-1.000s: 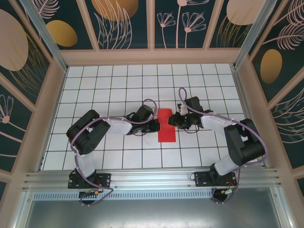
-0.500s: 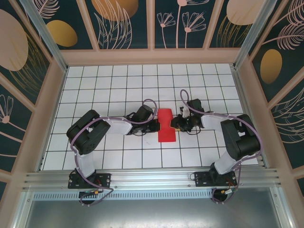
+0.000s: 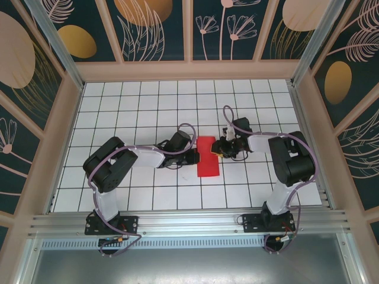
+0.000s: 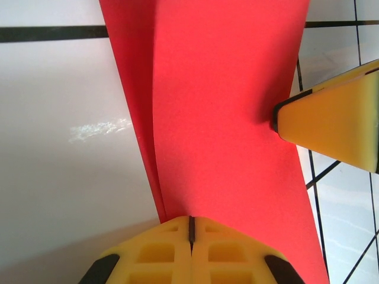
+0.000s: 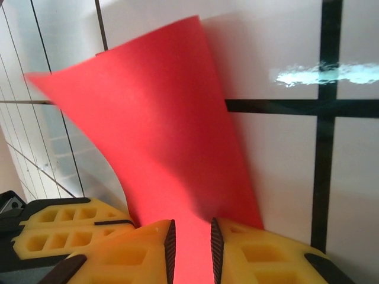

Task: Fold a paper plane with a square sheet of paper (pick it up from the middle)
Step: Fold the square sheet of paper in half at the center of the table.

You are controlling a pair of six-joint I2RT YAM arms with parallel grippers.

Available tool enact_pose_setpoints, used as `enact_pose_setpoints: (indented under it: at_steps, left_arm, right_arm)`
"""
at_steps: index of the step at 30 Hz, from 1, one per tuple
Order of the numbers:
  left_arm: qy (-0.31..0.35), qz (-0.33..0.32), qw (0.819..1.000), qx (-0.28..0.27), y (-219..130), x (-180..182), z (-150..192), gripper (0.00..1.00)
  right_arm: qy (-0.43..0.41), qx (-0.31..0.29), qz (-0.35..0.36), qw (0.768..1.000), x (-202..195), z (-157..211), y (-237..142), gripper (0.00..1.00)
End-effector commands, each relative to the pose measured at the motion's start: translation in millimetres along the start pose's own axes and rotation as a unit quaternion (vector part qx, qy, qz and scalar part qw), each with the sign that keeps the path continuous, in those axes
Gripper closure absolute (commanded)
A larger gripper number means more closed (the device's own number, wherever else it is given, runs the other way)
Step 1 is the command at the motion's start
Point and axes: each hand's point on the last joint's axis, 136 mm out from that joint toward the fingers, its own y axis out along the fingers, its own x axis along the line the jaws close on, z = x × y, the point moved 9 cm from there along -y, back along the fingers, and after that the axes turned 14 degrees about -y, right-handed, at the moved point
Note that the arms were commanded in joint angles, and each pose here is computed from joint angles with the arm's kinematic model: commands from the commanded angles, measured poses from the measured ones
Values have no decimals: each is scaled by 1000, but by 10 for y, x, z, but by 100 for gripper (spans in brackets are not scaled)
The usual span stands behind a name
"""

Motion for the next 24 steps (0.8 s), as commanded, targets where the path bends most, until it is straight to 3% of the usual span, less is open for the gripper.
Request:
enact_pose_setpoints:
  at_steps: [1,8,24]
  left_arm:
    - [-16,-130,991,42,118,555,254,100]
    - [-15,-132,990,44,123,562,262,100]
    - [-14,-133,990,43,98,564,266,100]
  right_arm:
    - [1,8,7,1000,-35,34,14,74]
    - [-48,-34,-17,998,287,-325,-247,73]
    - [2,7,39,999,-181,-375,145,72]
